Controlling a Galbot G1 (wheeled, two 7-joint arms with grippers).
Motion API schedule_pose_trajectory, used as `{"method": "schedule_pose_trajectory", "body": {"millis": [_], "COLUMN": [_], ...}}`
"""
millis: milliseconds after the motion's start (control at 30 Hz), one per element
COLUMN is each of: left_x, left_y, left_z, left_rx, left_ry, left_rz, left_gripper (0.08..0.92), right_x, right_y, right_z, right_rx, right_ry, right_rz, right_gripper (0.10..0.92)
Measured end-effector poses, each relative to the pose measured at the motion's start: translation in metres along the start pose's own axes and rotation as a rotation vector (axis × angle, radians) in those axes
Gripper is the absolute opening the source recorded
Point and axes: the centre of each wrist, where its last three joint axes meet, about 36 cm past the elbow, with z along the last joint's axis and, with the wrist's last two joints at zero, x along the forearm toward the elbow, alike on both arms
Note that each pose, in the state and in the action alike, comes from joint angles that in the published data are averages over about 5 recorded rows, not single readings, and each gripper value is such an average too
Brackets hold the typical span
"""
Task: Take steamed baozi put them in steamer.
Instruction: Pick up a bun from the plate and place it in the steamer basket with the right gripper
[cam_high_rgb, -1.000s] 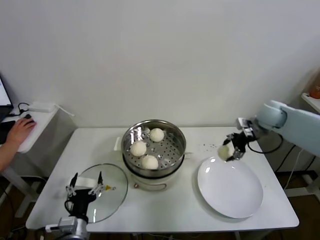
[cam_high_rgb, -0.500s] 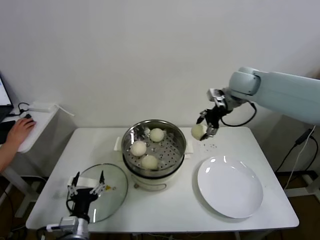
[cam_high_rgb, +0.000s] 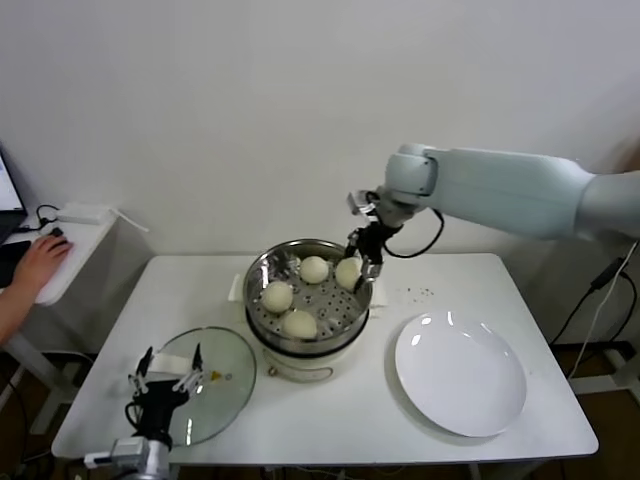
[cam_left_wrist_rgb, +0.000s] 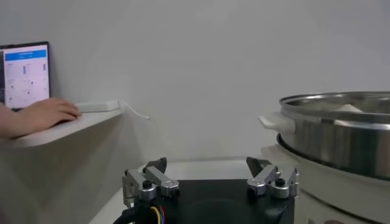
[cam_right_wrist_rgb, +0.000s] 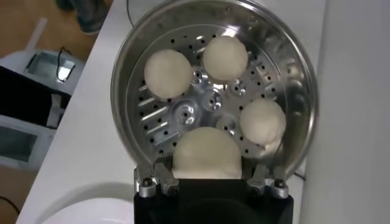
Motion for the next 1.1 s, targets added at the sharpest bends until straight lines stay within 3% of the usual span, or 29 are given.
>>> {"method": "schedule_pose_trajectory", "body": {"millis": [500, 1100], "left_x": [0.001, 0.001], "left_y": [0.002, 0.003], "left_z": [0.006, 0.008], "left_rx": [0.001, 0.000], "left_ry": [0.012, 0.016], "left_rz": [-0.003, -0.003], "left_gripper": [0.823, 0.823], "right_x": [-0.057, -0.088], "right_y": [-0.013, -0.010], "right_z": [-0.009, -0.006], "right_rx": [-0.010, -0.062], "right_ry": [0.016, -0.009], "right_rz": [-0.014, -0.021], "right_gripper": [0.720, 0.721]}}
